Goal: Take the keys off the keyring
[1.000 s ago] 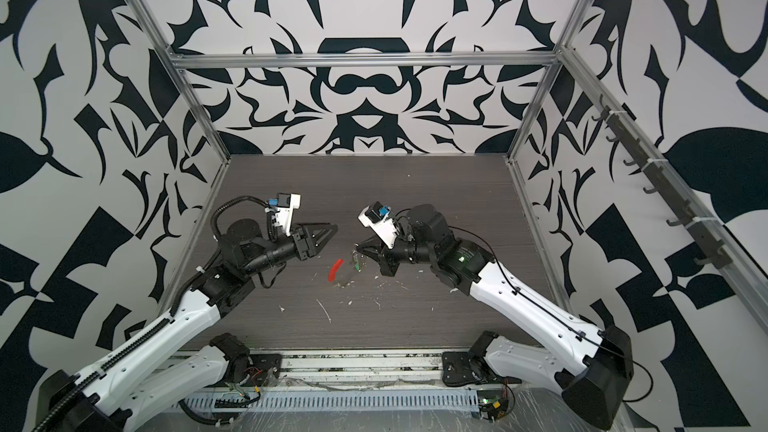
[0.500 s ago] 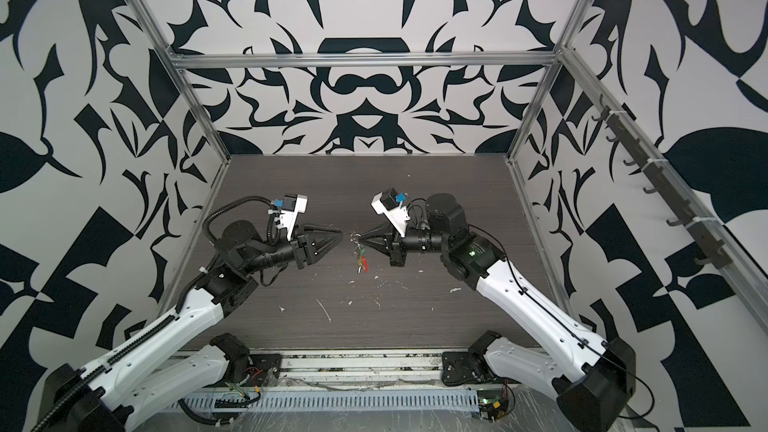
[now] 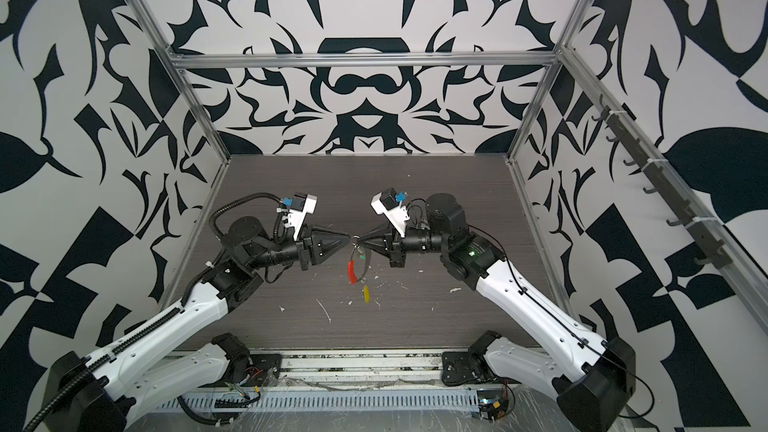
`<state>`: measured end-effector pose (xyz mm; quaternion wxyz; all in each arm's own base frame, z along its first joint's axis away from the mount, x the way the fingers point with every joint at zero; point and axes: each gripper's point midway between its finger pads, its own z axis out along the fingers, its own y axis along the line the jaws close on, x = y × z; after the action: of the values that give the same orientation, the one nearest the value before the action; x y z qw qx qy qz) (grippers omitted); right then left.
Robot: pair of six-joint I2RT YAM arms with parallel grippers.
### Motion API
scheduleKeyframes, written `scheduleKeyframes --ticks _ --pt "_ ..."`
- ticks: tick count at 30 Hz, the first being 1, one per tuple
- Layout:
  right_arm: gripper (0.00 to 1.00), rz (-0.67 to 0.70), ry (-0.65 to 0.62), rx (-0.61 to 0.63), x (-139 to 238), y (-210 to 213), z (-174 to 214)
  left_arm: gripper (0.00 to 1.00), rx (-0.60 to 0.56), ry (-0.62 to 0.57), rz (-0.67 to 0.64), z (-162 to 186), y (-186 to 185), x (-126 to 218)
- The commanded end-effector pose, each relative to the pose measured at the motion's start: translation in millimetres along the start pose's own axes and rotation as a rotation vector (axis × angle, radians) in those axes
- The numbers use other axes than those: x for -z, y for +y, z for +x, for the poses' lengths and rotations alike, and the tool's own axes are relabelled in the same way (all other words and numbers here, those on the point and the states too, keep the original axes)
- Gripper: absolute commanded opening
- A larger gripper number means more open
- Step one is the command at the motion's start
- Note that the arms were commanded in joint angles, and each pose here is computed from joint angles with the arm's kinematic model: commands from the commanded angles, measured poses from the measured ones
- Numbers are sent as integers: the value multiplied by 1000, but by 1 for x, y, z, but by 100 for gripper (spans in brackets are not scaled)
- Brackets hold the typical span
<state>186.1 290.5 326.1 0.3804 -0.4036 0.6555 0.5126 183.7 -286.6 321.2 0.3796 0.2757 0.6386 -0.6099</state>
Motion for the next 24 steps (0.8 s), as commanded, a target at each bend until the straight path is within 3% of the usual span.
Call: scheduleKeyframes --ticks 1,11,17,24 --pt "0 -27 -38 29 2 8 -11 22 -54 -11 56 -13 -16 -3" --pt "0 -21 -36 17 0 5 -10 15 -70 3 96 -13 -24 -11" --pt "0 -15 -37 13 0 3 -10 19 -73 0 95 -13 -26 -11" --pt "0 -15 -39 6 -1 2 -11 9 -74 1 92 -14 -25 -13"
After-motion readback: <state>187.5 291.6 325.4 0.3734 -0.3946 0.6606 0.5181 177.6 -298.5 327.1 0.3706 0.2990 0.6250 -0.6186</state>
